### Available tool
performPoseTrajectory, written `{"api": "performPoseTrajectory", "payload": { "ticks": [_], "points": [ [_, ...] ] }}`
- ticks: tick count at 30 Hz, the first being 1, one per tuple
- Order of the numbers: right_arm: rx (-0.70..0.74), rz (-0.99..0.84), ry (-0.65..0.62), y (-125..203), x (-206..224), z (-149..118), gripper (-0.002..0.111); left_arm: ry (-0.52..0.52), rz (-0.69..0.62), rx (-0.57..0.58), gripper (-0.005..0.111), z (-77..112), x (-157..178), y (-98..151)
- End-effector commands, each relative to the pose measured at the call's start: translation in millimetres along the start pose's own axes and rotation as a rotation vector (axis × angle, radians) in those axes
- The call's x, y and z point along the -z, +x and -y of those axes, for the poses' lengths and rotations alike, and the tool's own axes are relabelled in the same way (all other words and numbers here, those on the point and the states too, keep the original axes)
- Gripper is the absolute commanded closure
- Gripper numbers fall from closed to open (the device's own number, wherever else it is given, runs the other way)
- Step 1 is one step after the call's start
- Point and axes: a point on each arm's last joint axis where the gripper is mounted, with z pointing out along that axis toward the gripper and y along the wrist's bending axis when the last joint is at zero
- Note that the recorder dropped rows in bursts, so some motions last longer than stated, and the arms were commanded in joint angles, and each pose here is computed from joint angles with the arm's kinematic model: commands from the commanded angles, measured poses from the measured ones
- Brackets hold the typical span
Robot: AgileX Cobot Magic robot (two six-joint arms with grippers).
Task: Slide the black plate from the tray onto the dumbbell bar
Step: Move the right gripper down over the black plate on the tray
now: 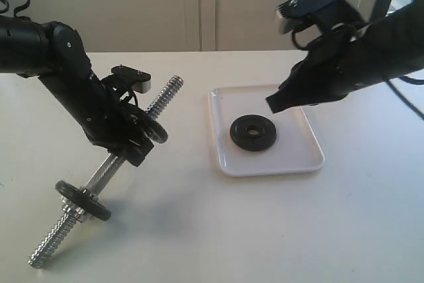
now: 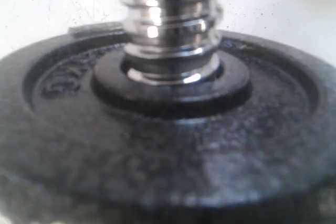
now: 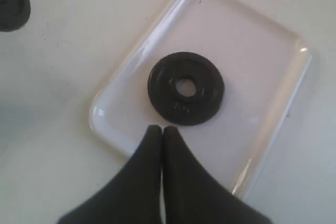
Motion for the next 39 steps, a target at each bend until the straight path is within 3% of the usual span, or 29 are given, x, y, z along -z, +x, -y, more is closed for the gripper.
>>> {"api": "performPoseTrajectory", "payload": {
  "ticks": [1, 6, 11, 13, 22, 27, 39],
  "points": [
    [0.030, -0.074, -0.027, -5, -49, 6, 0.103, 0.011, 0.086, -0.003, 0.107, 5.3, 15, -10],
    [0.041, -0.105, -0.025, -11, -86, 15, 0.070, 0.023, 0.041, -0.011, 0.107, 1.5, -2, -8],
    [0.115, -0.077, 0.017, -12, -112, 23, 0.023, 0.034, -0.002, -0.006, 0.107, -2.2, -19, -4],
    [0.118, -0.061, 0.045, -9, -124, 26, 0.017, 0.035, -0.005, -0.006, 0.107, -2.3, -20, -4],
    [0.126, -0.077, 0.052, -7, -162, 35, 0.017, 0.032, 0.003, -0.007, 0.107, -2.0, -18, -5],
    [0.127, -0.134, 0.032, 2, -186, 37, 0.017, 0.005, 0.074, -0.020, 0.107, 0.8, 1, -11],
    [0.108, -0.219, -0.002, 15, -195, 35, 0.017, 0.001, 0.085, -0.022, 0.107, 1.2, 4, -11]
  ]
}}
